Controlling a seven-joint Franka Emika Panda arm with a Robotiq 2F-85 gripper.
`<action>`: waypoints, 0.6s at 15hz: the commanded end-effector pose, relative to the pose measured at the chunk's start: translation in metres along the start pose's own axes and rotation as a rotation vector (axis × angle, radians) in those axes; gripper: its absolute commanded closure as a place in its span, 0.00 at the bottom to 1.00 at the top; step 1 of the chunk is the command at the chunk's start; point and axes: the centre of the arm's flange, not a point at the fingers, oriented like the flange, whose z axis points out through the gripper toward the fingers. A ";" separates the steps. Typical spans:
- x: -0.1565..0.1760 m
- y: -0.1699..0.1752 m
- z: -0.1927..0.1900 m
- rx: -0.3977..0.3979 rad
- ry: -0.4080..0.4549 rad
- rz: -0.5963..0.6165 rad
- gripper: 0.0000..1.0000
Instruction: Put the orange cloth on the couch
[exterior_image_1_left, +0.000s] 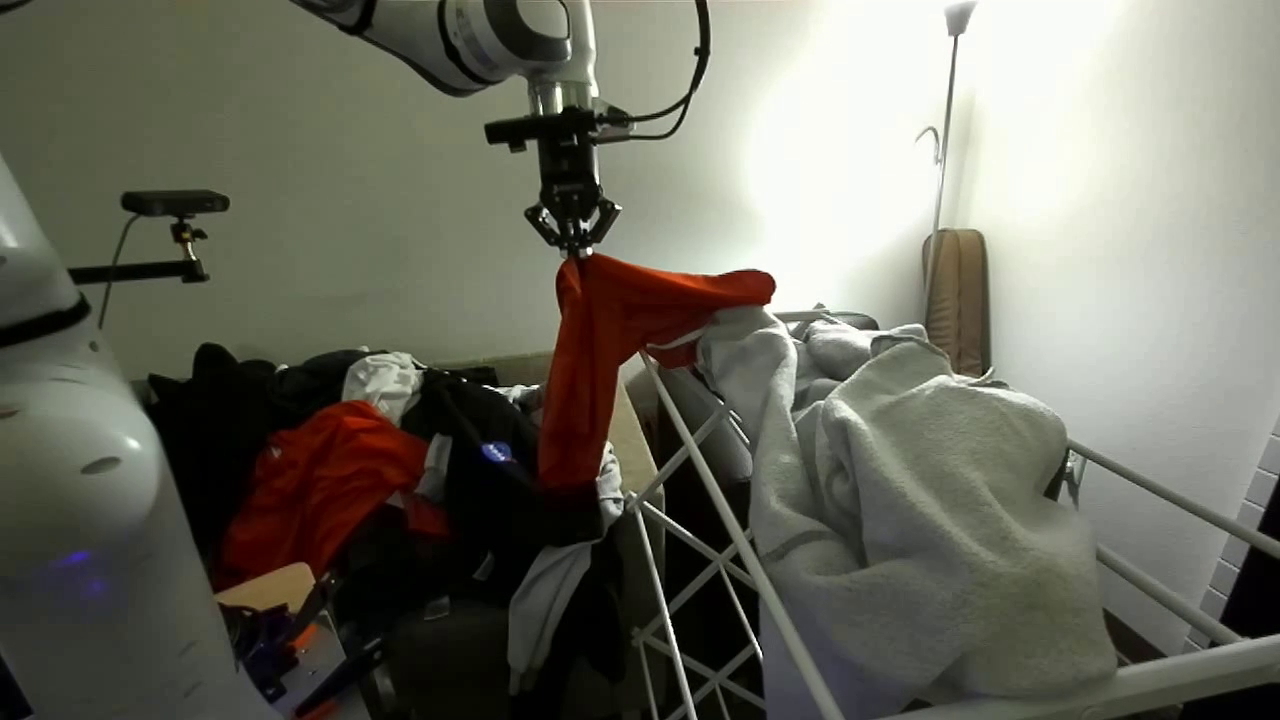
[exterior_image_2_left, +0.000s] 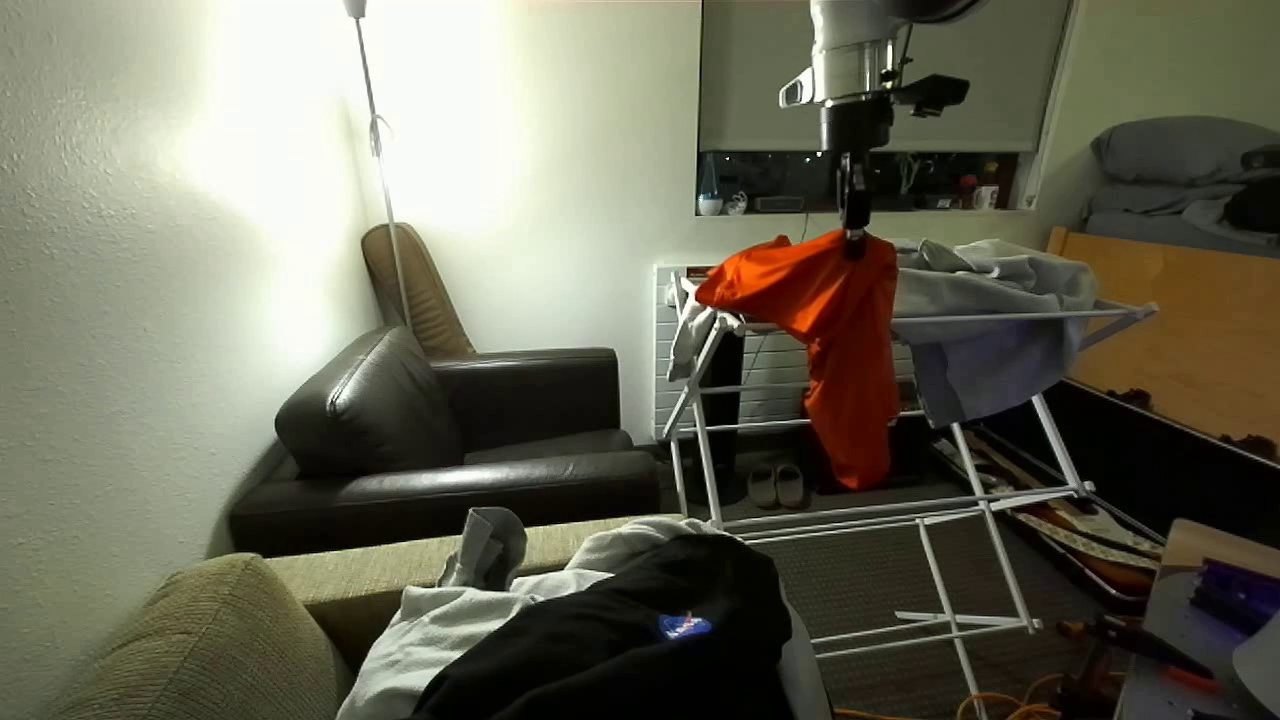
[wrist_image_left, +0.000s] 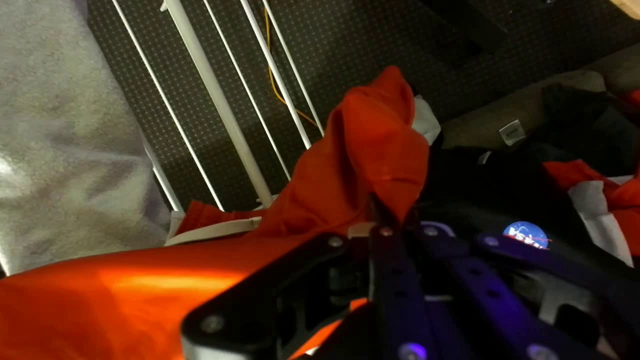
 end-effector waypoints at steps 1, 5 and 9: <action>-0.013 -0.021 0.001 -0.032 -0.006 -0.061 0.99; -0.012 -0.042 0.000 -0.038 -0.006 -0.105 0.99; -0.010 -0.067 -0.001 -0.047 -0.009 -0.157 0.99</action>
